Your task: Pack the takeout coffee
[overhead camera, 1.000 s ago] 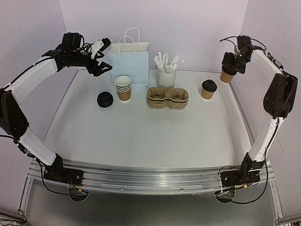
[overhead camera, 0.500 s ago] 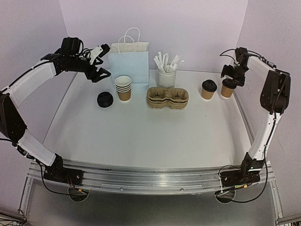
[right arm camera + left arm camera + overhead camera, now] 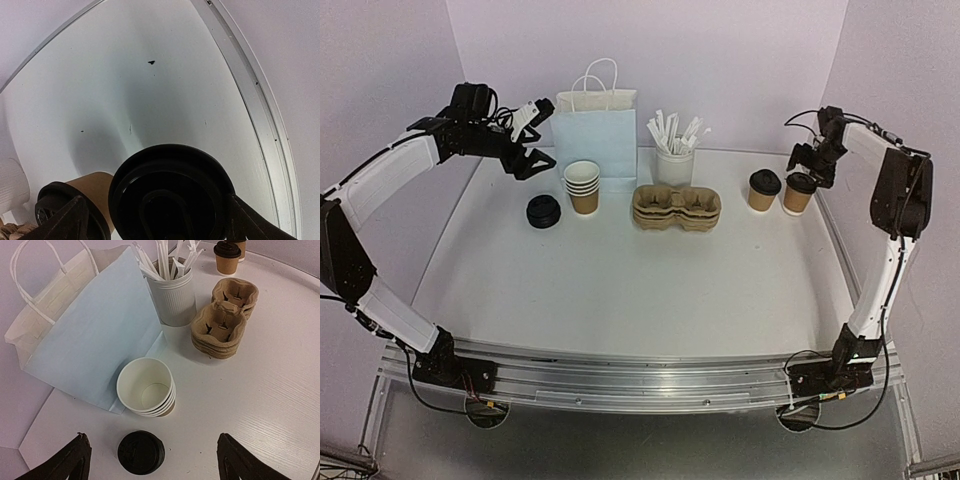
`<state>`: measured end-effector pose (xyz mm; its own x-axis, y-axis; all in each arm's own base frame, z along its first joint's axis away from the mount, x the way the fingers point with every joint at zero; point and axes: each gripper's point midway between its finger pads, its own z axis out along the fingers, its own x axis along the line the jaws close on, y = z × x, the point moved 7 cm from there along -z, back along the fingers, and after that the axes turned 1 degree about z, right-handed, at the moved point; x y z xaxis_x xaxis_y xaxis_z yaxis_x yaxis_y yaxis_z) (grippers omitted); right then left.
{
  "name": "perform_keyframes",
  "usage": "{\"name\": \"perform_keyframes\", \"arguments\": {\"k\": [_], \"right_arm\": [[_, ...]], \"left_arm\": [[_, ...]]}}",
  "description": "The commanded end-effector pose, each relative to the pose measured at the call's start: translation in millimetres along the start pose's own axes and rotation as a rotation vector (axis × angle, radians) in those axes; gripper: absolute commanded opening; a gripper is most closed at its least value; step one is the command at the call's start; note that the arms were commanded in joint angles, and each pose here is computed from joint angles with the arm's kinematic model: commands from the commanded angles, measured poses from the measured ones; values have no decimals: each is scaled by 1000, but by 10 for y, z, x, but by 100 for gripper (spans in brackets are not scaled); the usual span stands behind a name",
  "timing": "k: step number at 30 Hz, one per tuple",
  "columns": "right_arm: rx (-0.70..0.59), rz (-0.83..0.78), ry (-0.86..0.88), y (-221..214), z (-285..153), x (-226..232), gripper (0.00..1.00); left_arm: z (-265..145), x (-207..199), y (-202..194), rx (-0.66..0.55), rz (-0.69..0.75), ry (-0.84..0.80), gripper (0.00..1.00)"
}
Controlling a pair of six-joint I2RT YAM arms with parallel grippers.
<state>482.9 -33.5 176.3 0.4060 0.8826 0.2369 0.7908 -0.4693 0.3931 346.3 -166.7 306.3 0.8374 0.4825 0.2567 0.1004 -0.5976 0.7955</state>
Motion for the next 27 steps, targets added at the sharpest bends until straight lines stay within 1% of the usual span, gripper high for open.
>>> {"name": "perform_keyframes", "arguments": {"k": [1, 4, 6, 9, 15, 19, 22, 24, 27], "right_arm": [[-65, -9, 7, 103, -264, 29, 85], [-69, -25, 11, 85, -333, 28, 81], [-66, -26, 10, 61, -371, 21, 78], [-89, -23, 7, 35, -519, 15, 75], [-72, -35, -19, -35, -515, -36, 76], [-91, -24, -3, -3, -601, -7, 77], [-118, -29, 20, 40, -731, 34, 76], [-140, -38, 57, 54, -869, 106, 76], [-176, -105, 134, -8, -1134, 381, 75]], "left_arm": [[-199, -105, 108, -74, 71, -19, 86], [-200, -154, 104, -97, 99, -42, 86], [-195, -161, 114, -109, 99, -51, 86], [-189, -168, 135, -124, 91, -66, 86], [-176, -192, 126, -137, 84, -84, 86], [-198, -202, 137, -137, 81, -86, 86], [-202, -170, 137, -127, 59, -61, 86], [-184, -97, 147, -117, 25, -14, 86], [-163, 16, 195, -109, 7, 44, 86]]}}
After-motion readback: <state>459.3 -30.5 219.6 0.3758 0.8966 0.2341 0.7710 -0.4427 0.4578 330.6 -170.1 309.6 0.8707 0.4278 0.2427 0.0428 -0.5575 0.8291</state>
